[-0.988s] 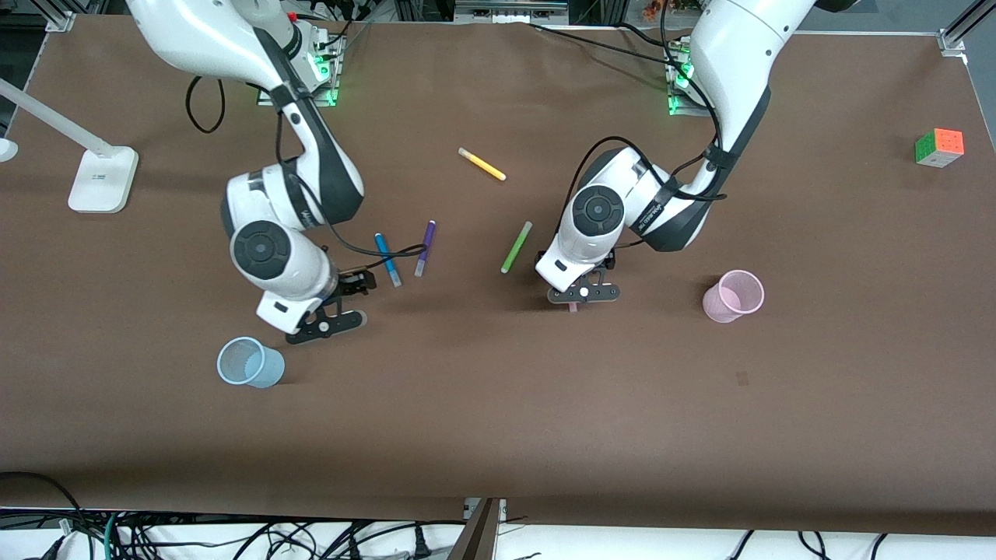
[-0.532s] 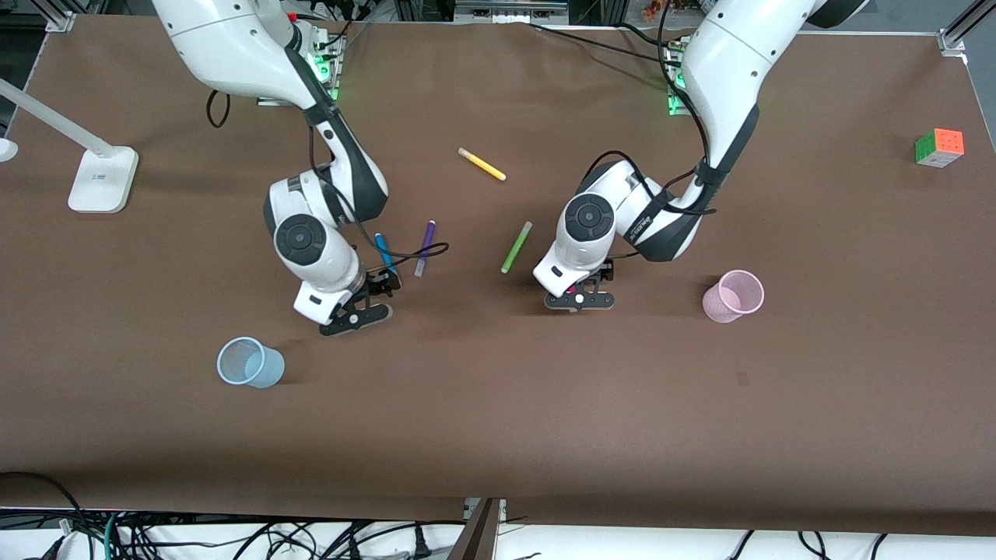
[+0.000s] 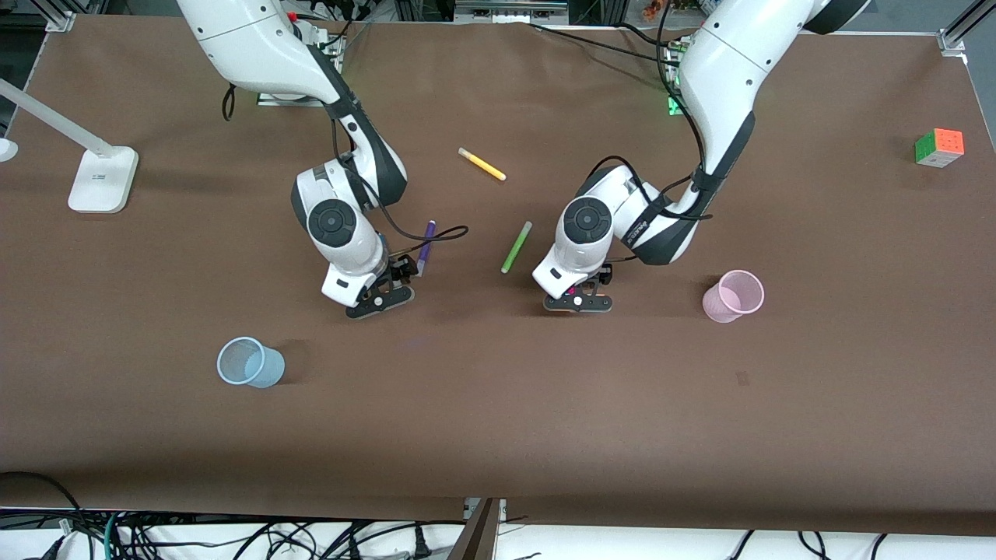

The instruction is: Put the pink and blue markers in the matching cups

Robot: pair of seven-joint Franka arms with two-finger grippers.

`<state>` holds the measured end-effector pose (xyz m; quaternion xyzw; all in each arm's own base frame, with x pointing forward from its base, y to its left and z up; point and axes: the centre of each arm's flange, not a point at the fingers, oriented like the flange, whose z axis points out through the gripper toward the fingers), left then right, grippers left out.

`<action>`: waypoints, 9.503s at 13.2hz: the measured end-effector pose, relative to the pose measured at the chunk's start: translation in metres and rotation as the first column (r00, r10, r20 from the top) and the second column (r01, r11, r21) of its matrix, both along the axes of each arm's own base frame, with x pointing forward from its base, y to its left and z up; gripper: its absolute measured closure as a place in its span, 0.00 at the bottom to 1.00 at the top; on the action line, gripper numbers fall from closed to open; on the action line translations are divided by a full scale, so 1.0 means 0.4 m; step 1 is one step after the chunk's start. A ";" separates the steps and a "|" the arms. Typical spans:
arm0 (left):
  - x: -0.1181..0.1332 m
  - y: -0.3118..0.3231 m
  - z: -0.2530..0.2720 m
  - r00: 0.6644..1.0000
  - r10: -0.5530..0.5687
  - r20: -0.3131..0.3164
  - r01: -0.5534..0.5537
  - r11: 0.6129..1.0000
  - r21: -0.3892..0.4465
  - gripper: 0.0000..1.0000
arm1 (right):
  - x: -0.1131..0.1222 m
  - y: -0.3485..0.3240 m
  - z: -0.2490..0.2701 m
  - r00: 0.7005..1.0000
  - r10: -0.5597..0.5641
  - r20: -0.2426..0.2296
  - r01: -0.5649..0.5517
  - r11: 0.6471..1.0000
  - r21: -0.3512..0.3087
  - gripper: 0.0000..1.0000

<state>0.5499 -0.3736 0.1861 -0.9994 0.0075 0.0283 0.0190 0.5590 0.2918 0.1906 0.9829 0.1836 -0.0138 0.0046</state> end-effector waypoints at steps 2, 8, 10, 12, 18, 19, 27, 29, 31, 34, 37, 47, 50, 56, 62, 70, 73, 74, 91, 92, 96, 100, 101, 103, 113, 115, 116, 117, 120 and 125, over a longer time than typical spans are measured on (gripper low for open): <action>-0.004 0.002 -0.016 1.000 0.000 0.004 0.000 1.000 -0.009 0.30 | -0.012 -0.003 -0.013 1.000 0.002 -0.011 -0.002 1.000 -0.006 0.02; 0.003 0.014 -0.019 1.000 0.009 0.007 -0.008 1.000 -0.013 0.83 | -0.031 -0.001 -0.033 1.000 0.010 0.006 -0.010 1.000 0.001 0.40; 0.014 0.028 -0.017 1.000 0.020 0.010 -0.020 1.000 -0.015 0.83 | -0.033 0.004 -0.032 1.000 0.014 0.009 -0.014 1.000 0.003 0.63; 0.030 0.039 0.005 0.999 0.042 0.025 -0.041 0.999 -0.022 0.83 | -0.031 0.004 -0.030 1.000 0.014 0.013 -0.014 1.000 0.004 0.81; 0.138 0.207 0.298 0.935 0.342 -0.093 -0.350 0.932 -0.097 0.83 | 0.027 0.010 0.040 0.985 0.148 0.085 -0.150 0.988 0.022 0.83; 0.159 0.255 0.343 0.907 0.400 -0.133 -0.415 0.901 -0.127 0.83 | 0.046 -0.001 0.066 0.981 0.161 0.106 -0.165 0.986 0.022 0.83; 0.273 0.661 0.481 0.568 0.565 -0.598 -0.808 0.521 -0.275 0.83 | 0.234 -0.199 0.342 0.904 0.425 0.054 -0.425 0.905 -0.007 0.83; 0.261 0.769 0.468 0.543 0.478 -0.690 -0.816 0.495 -0.299 0.83 | 0.265 -0.249 0.391 0.879 0.472 0.074 -0.477 0.873 0.098 0.83; 0.242 0.910 0.412 0.525 0.401 -0.751 -0.819 0.478 -0.317 0.83 | 0.292 -0.331 0.410 0.843 0.520 0.138 -0.538 0.814 0.219 0.83; 0.208 1.034 0.303 0.506 0.311 -0.805 -0.820 0.464 -0.336 0.83 | 0.316 -0.491 0.405 0.777 0.573 0.261 -0.630 0.701 0.335 0.83; 0.175 1.101 0.167 0.507 0.235 -0.829 -0.816 0.441 -0.374 0.83 | 0.315 -0.554 0.402 0.693 0.626 0.357 -0.720 0.585 0.372 0.83; 0.131 1.195 0.033 0.539 0.154 -0.828 -0.803 0.390 -0.450 0.83 | 0.317 -0.700 0.343 0.316 0.746 0.586 -0.946 0.203 0.252 0.83; 0.131 1.195 0.030 0.538 0.153 -0.829 -0.804 0.389 -0.450 0.83 | 0.318 -0.721 0.311 0.264 0.735 0.624 -0.962 0.155 0.225 0.83; 0.122 1.212 0.002 0.523 0.153 -0.838 -0.816 0.374 -0.441 0.83 | 0.317 -0.726 0.299 0.201 0.738 0.644 -0.976 0.097 0.194 0.83; 0.115 1.236 -0.008 0.516 0.159 -0.842 -0.825 0.358 -0.438 0.52 | 0.322 -0.731 0.308 0.125 0.743 0.657 -0.989 0.043 0.139 0.83; 0.139 1.234 0.047 0.484 0.170 -0.858 -0.841 0.360 -0.403 0.00 | 0.329 -0.782 0.233 0.172 0.688 0.705 -0.983 0.076 0.166 0.83; 0.175 1.234 0.264 0.437 0.228 -0.870 -0.860 0.389 -0.330 0.00 | 0.347 -0.775 0.240 0.181 0.661 0.728 -0.983 0.094 0.159 0.77; 0.176 1.231 0.360 0.437 0.261 -0.861 -0.860 0.403 -0.314 0.00 | 0.348 -0.776 0.241 0.197 0.650 0.734 -0.980 0.106 0.169 0.71; 0.055 0.712 0.998 0.981 0.163 -0.105 -0.169 0.984 -0.048 0.00 | 0.448 -0.697 0.557 1.000 -0.008 0.024 -0.004 0.894 0.447 0.00; 0.056 0.719 0.998 0.981 0.162 -0.103 -0.168 0.985 -0.050 0.00 | 0.445 -0.672 0.574 0.999 -0.039 0.000 0.036 0.920 0.390 0.00; 0.059 0.721 0.999 0.983 0.159 -0.096 -0.165 0.985 -0.053 0.00 | 0.399 -0.599 0.666 0.967 -0.243 -0.076 0.252 0.952 0.175 0.00; 0.063 0.734 0.994 0.981 0.174 -0.092 -0.177 0.984 -0.028 0.00 | 0.280 -0.595 0.768 0.961 -0.262 -0.091 0.265 0.964 0.028 0.00; 0.062 0.734 0.995 0.981 0.172 -0.088 -0.174 0.985 -0.014 0.00 | 0.239 -0.595 0.793 0.962 -0.256 -0.099 0.259 0.966 0.012 0.00; 0.051 0.733 1.012 0.985 0.155 -0.078 -0.156 0.988 0.000 0.00 | 0.160 -0.602 0.841 0.961 -0.254 -0.109 0.256 0.967 0.005 0.00; -0.054 0.795 0.952 0.990 0.122 -0.074 -0.123 0.992 -0.007 0.00 | -0.017 -0.754 0.974 0.938 -0.342 -0.060 0.344 0.939 0.027 0.00; -0.053 0.795 0.951 0.990 0.122 -0.071 -0.123 0.992 -0.008 0.00 | -0.022 -0.759 0.968 0.936 -0.343 -0.074 0.345 0.939 0.010 0.00; -0.052 0.795 0.952 0.990 0.121 -0.070 -0.122 0.992 -0.008 0.00 | -0.022 -0.758 0.965 0.937 -0.342 -0.075 0.343 0.939 0.007 0.00; -0.052 0.795 0.952 0.990 0.121 -0.070 -0.122 0.992 -0.008 0.00 | -0.021 -0.757 0.965 0.937 -0.341 -0.075 0.342 0.940 0.006 0.00; -0.052 0.795 0.952 0.990 0.121 -0.070 -0.122 0.992 -0.008 0.00 | -0.010 -0.758 0.970 0.938 -0.341 -0.068 0.342 0.940 0.005 0.00; -0.052 0.789 0.952 0.991 0.117 -0.068 -0.117 0.993 -0.009 0.00 | 0.014 -0.756 0.975 0.940 -0.335 -0.061 0.334 0.942 -0.020 0.00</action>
